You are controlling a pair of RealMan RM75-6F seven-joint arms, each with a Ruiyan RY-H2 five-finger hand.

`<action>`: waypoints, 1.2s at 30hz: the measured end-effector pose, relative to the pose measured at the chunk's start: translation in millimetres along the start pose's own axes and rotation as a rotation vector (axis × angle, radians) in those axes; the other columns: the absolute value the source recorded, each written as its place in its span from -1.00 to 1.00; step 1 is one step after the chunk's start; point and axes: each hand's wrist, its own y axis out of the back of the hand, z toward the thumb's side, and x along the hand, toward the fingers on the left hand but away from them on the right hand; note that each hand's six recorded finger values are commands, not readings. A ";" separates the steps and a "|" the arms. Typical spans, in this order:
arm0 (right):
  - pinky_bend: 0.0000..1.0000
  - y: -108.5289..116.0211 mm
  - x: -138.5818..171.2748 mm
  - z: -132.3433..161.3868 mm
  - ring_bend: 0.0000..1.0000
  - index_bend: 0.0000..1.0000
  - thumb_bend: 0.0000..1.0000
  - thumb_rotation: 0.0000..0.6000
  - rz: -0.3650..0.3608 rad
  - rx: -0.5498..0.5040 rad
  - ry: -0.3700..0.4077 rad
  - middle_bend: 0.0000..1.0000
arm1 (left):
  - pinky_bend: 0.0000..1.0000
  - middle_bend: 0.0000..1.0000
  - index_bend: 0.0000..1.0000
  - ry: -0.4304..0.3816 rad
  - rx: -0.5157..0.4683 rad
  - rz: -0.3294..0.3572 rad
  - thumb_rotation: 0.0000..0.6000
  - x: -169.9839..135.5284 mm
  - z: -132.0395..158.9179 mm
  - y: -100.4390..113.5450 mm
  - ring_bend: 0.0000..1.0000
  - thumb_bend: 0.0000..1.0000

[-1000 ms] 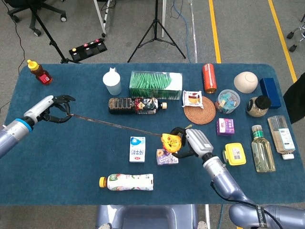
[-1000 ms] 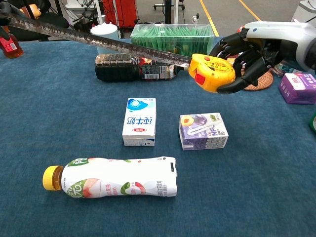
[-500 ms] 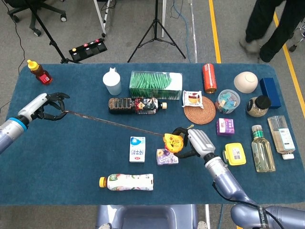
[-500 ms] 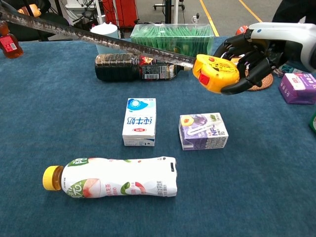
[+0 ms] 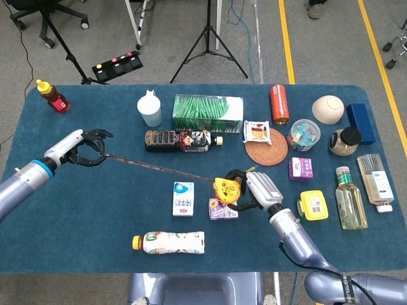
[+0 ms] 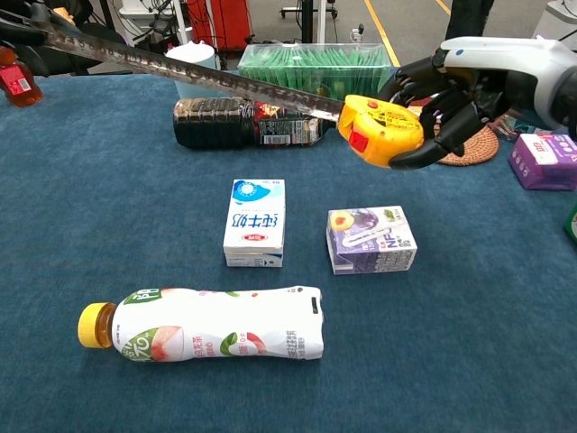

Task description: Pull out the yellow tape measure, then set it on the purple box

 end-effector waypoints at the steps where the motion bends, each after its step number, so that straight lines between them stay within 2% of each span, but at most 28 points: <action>1: 0.36 -1.6 -1.5 2.2 0.22 0.24 -0.42 1.00 0.002 -0.005 0.004 0.07 | -0.38 -0.58 0.24 -0.008 0.000 -0.012 1.00 2.4 3.6 -5.2 -0.69 -0.25; 7: 0.36 -7.0 -10.2 14.7 0.22 0.24 -0.42 1.00 0.010 -0.021 0.030 0.07 | -0.38 -0.58 0.24 -0.057 0.014 -0.081 1.00 18.8 28.6 -36.8 -0.69 -0.27; 12: 0.36 -7.7 -14.4 22.2 0.22 0.24 -0.42 1.00 0.008 -0.030 0.044 0.07 | -0.38 -0.58 0.24 -0.094 0.005 -0.112 1.00 31.9 47.1 -57.5 -0.69 -0.26; 27: 0.36 -9.8 -26.3 40.9 0.22 0.24 -0.42 1.00 0.005 -0.055 0.073 0.08 | -0.40 -0.58 0.21 -0.143 0.030 -0.142 1.00 54.3 77.9 -92.8 -0.70 -0.33; 28: 0.36 -9.9 -26.8 40.8 0.22 0.24 -0.42 1.00 0.005 -0.055 0.072 0.08 | -0.42 -0.58 0.13 -0.144 0.032 -0.141 1.00 55.2 79.0 -94.0 -0.74 -0.34; 30: 0.36 -9.8 -27.2 39.8 0.22 0.24 -0.42 1.00 0.005 -0.055 0.069 0.08 | -0.47 -0.60 -0.13 -0.145 0.042 -0.142 1.00 56.5 81.4 -97.4 -0.84 -0.37; 32: 0.36 -9.3 -27.3 38.6 0.22 0.24 -0.42 1.00 0.003 -0.055 0.065 0.08 | -0.54 -0.69 -0.50 -0.149 0.054 -0.143 1.00 57.0 83.5 -99.8 -0.96 -0.41; 34: 0.36 -8.3 -27.0 37.4 0.22 0.24 -0.42 1.00 0.001 -0.054 0.062 0.08 | -0.57 -0.76 -0.70 -0.154 0.064 -0.141 1.00 56.8 85.8 -101.6 -1.00 -0.43; 36: 0.36 -7.6 -26.8 36.9 0.22 0.24 -0.42 1.00 -0.001 -0.055 0.061 0.08 | -0.59 -0.79 -0.78 -0.160 0.064 -0.134 1.00 56.0 87.8 -101.8 -1.00 -0.45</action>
